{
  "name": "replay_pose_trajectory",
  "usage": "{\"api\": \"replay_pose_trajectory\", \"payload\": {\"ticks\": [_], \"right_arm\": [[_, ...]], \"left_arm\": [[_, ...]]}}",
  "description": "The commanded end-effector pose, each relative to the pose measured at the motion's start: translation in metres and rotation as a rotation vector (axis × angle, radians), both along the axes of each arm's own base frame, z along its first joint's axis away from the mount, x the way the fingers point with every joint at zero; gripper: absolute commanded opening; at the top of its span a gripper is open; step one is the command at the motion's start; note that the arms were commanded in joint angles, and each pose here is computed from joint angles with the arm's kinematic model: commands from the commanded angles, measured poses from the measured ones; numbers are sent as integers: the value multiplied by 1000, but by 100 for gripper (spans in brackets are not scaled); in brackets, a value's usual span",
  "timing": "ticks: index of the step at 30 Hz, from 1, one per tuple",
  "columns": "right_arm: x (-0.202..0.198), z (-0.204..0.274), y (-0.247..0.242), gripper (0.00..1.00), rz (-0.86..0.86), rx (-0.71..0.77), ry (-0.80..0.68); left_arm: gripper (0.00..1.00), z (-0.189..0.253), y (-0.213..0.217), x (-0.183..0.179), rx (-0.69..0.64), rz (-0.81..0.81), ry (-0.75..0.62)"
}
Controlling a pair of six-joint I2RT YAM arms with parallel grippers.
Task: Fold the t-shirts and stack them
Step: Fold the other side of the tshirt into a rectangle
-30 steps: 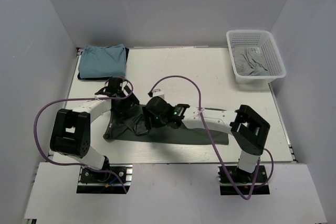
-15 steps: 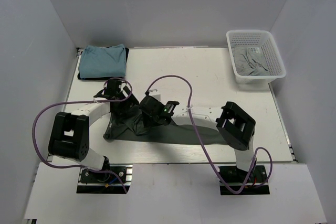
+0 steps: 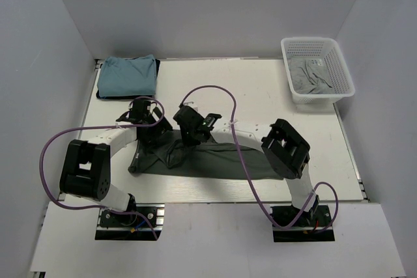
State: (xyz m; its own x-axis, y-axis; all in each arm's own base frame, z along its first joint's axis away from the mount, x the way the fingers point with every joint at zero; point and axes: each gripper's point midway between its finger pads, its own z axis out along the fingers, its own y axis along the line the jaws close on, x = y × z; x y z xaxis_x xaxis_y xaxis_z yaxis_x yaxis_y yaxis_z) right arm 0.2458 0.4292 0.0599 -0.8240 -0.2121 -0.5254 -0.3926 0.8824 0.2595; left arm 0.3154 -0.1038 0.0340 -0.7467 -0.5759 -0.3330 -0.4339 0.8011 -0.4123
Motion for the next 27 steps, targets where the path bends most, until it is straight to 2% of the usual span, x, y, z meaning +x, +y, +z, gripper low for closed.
{"api": "replay_pose_trajectory", "payload": {"ticks": [1,2,3,6,14,18,19,20,21,22,27], "right_arm": [[-7,4,3,24,43,0,16],[-6,4,0,20,36,0,17],[-5,9,-1,12,32,9,13],[-13,7,-13,1,38,-10,17],[-40,-12,-49,0,73,-61,54],[-47,-8,-49,0,128,-37,44],[-52,-11,-49,5,144,-32,63],[-53,-11,-49,24,166,-34,57],[-54,-6,-44,28,197,-16,43],[-59,-2,-39,31,236,3,44],[-65,41,-24,32,373,110,-71]], "left_arm": [[100,-8,7,-17,32,-9,46],[100,-8,4,-15,22,-16,49],[100,-12,5,-16,24,-16,64],[100,-17,10,-15,58,-11,90],[100,-21,18,-13,104,11,107],[100,-24,21,-13,105,20,116],[100,-24,21,-13,105,20,116],[100,-24,21,-13,105,20,116],[100,-24,21,-13,105,20,116],[100,-25,21,-16,107,20,125],[100,-17,21,-15,104,21,107]]}}
